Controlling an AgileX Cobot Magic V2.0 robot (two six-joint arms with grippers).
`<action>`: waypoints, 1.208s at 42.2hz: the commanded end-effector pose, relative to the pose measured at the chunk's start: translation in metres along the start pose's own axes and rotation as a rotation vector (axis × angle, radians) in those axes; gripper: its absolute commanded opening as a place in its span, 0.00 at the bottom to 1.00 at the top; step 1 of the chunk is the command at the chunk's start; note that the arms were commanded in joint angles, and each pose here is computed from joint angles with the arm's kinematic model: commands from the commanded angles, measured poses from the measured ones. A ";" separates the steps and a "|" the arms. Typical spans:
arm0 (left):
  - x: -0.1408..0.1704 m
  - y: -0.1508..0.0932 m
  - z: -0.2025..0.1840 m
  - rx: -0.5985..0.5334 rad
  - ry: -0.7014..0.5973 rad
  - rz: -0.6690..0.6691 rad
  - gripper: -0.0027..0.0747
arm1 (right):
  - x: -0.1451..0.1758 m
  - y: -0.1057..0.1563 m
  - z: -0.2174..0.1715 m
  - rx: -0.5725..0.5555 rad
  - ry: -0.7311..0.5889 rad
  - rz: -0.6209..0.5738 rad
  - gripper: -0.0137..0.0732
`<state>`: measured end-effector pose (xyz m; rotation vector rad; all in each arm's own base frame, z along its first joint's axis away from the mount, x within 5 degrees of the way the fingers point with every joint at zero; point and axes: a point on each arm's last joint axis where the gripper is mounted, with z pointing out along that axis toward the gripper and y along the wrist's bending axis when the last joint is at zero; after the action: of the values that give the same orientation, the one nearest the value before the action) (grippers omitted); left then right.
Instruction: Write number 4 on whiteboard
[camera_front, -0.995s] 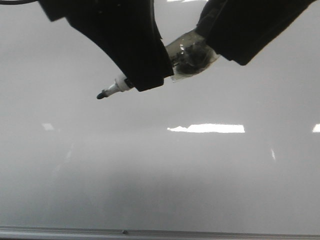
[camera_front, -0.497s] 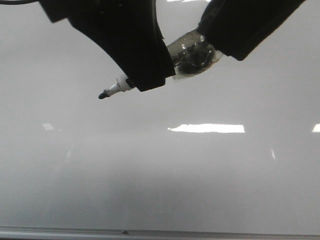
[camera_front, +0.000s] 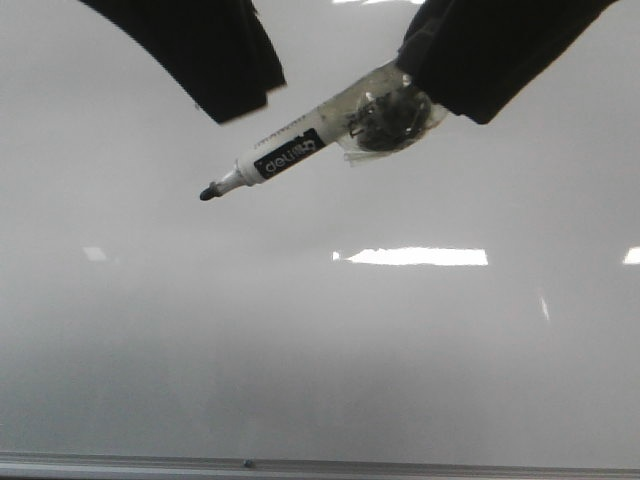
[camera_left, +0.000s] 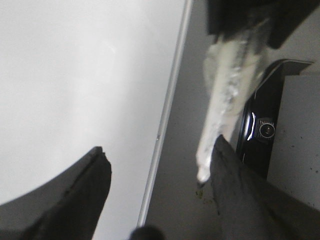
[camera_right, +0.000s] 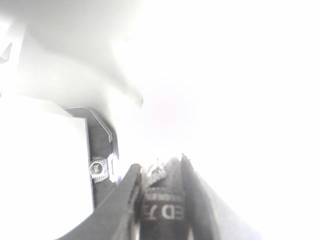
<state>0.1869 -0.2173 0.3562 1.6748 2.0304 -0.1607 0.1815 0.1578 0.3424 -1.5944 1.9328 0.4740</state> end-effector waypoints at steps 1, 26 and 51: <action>0.007 0.010 -0.039 -0.068 -0.118 -0.100 0.59 | -0.007 -0.003 -0.019 0.066 -0.063 0.010 0.11; 0.111 0.000 -0.091 -0.291 -0.279 -0.561 0.59 | 0.027 0.012 -0.116 0.415 -0.246 0.530 0.08; 0.113 0.000 -0.092 -0.322 -0.321 -0.582 0.59 | 0.070 0.035 -0.089 0.502 -0.347 0.694 0.09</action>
<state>0.1432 -0.0791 0.3736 0.8360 2.1757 -0.2342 0.1144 0.0580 0.3470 -0.5458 2.2027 0.4372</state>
